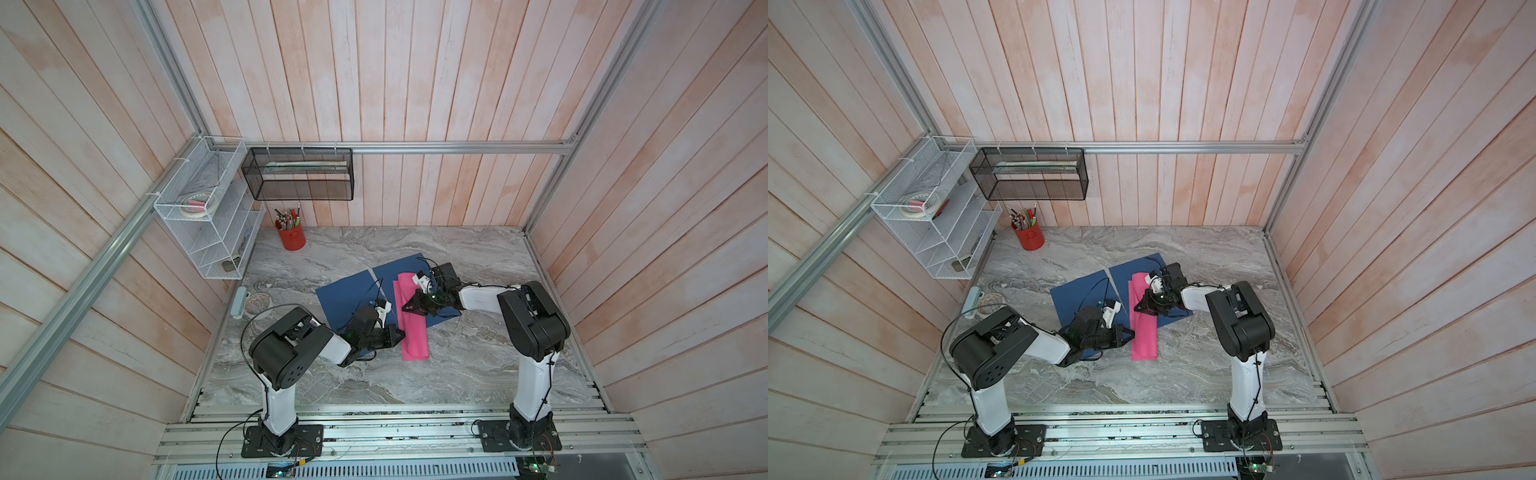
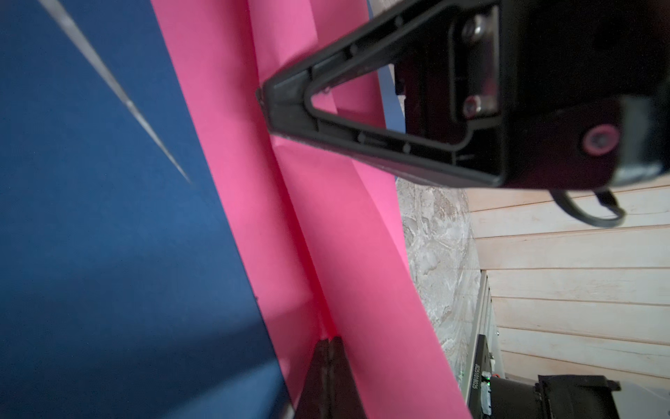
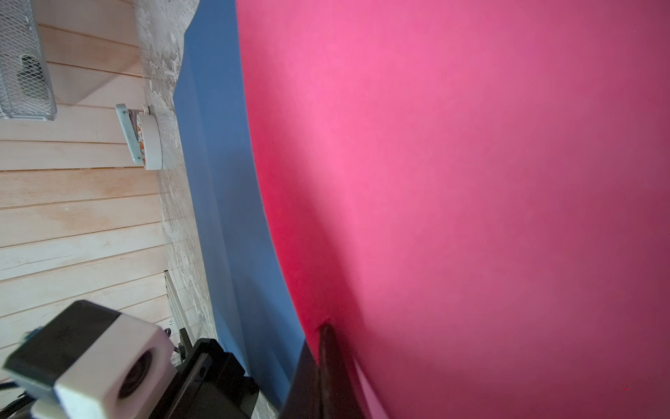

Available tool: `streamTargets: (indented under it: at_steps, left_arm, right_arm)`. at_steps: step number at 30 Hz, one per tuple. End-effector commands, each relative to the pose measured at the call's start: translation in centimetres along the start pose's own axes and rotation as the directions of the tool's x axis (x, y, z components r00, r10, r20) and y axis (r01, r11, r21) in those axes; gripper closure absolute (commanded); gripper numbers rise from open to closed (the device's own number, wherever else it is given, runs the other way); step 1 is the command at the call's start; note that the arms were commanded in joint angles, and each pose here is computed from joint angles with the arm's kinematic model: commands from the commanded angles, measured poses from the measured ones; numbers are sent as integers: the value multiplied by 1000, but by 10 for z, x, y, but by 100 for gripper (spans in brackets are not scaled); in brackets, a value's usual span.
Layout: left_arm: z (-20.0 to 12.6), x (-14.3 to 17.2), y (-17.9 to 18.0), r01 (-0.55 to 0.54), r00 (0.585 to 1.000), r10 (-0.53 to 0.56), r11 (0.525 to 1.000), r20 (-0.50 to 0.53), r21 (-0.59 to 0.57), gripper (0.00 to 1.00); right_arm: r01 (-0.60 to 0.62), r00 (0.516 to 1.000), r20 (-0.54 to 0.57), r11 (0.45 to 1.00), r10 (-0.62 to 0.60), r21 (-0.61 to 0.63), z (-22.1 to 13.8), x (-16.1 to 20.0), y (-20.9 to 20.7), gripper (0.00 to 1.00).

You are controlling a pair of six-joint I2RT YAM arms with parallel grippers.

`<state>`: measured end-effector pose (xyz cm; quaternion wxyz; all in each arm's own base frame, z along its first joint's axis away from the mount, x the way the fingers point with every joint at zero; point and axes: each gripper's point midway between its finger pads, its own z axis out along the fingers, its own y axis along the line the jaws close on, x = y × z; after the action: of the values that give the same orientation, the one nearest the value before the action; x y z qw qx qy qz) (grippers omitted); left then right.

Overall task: Fold the rectangular paper in half along the long edge
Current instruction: Fold the paper at the center of the board.

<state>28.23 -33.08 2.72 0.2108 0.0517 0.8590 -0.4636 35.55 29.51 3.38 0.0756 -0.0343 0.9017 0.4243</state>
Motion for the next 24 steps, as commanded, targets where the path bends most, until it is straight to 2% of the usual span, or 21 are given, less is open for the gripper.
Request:
streamTargets:
  at_steps: [1,8,13,23,24]
  left_arm:
    - [4,16,20,36,998,-38,998,-51,-49,100]
    - [5,17,21,40,998,-43,998,-54,-52,100]
    - [4,18,22,41,997,-44,998,-57,-55,100]
    - [6,20,24,47,997,-50,997,-65,-57,100]
    - [6,20,24,46,997,-50,997,-66,-57,100]
  right_arm:
    - [-3,1000,-29,999,4,36,8,10,-12,100]
    - [-8,999,-39,998,11,63,11,15,-21,100]
    - [-8,999,-34,992,12,126,10,18,-33,100]
    - [16,999,-33,991,-12,136,8,18,-30,100]
    - [22,999,-32,989,-17,143,7,18,-30,97]
